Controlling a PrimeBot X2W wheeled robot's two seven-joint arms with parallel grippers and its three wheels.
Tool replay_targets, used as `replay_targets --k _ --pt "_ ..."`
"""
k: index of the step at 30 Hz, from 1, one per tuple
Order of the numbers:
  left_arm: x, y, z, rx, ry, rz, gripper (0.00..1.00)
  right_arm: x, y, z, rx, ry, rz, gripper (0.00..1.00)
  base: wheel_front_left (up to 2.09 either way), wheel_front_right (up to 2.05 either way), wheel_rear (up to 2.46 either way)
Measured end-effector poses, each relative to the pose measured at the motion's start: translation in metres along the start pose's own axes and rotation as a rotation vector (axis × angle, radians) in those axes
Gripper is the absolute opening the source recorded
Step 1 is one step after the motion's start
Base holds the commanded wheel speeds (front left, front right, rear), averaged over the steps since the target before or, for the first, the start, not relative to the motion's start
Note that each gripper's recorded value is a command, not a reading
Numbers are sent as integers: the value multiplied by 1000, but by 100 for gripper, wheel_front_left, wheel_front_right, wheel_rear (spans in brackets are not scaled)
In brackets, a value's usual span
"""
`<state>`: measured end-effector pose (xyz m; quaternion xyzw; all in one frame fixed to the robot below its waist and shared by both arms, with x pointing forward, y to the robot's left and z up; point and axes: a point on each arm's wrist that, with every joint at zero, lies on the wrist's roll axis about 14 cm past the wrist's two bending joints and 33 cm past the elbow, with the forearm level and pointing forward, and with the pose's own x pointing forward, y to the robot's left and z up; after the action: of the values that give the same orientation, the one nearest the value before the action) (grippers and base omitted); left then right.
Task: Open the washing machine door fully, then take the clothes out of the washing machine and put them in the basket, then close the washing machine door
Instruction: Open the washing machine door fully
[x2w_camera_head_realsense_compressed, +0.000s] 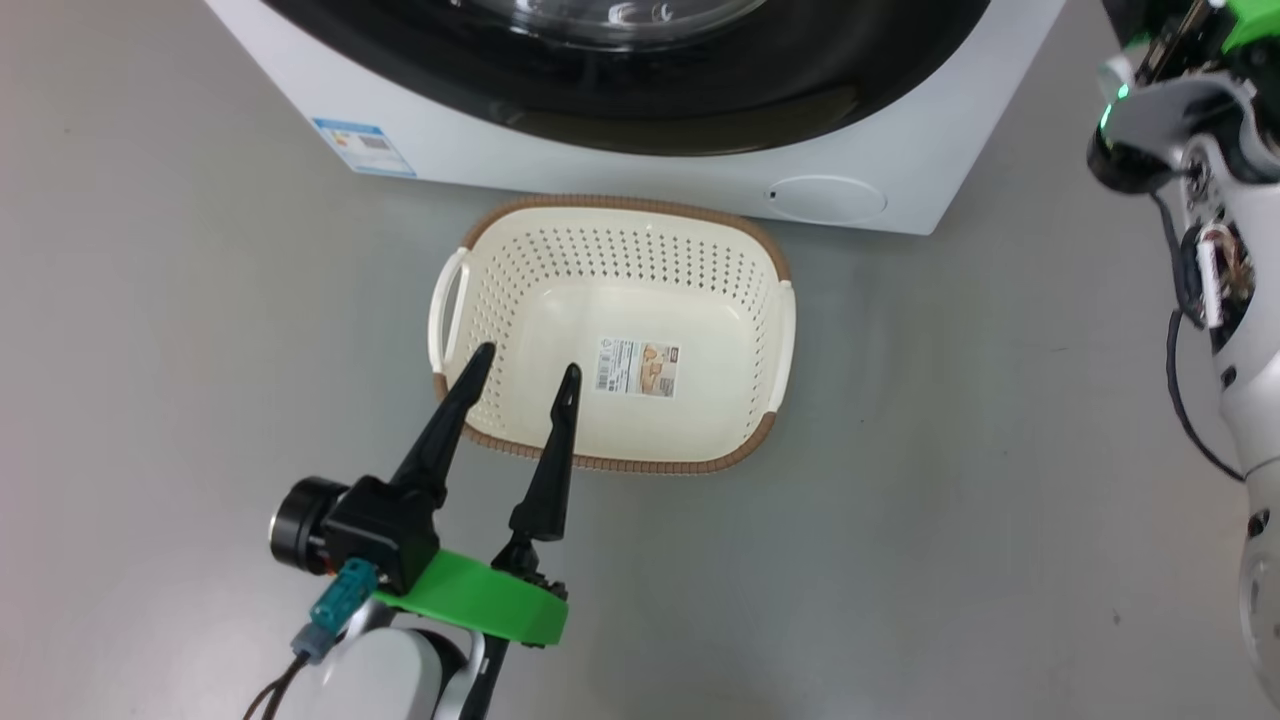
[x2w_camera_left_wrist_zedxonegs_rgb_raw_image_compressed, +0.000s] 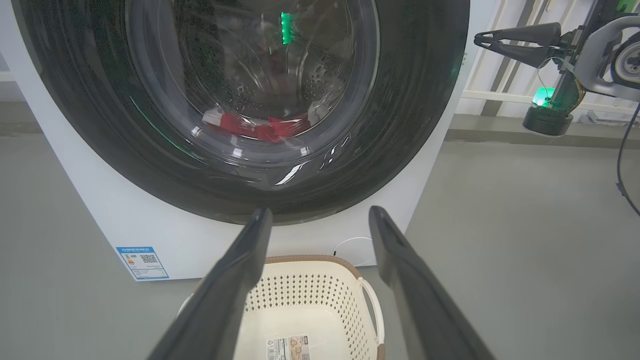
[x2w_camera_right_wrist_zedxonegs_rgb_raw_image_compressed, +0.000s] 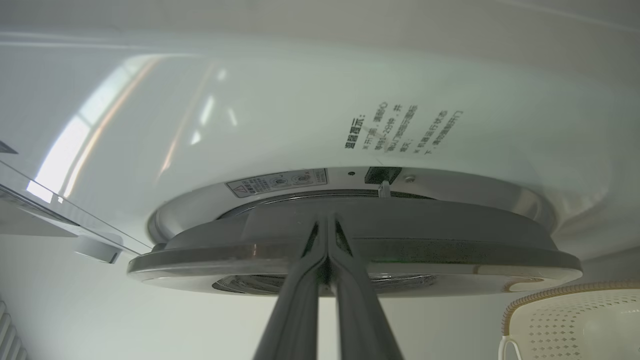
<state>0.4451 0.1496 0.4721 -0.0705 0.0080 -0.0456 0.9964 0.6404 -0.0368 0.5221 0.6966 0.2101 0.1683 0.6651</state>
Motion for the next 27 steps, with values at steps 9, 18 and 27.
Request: replay_targets --k 9,18,27 --pt "7 2 -6 7 13 0 100 24 0 -6 15 29 10 0 0 0 0" --pt "10 5 -5 12 12 4 100 39 -3 -13 19 66 6 0 0 0 0" --pt "12 8 -12 15 29 16 100 47 -8 -14 22 99 -3 0 0 0 0"
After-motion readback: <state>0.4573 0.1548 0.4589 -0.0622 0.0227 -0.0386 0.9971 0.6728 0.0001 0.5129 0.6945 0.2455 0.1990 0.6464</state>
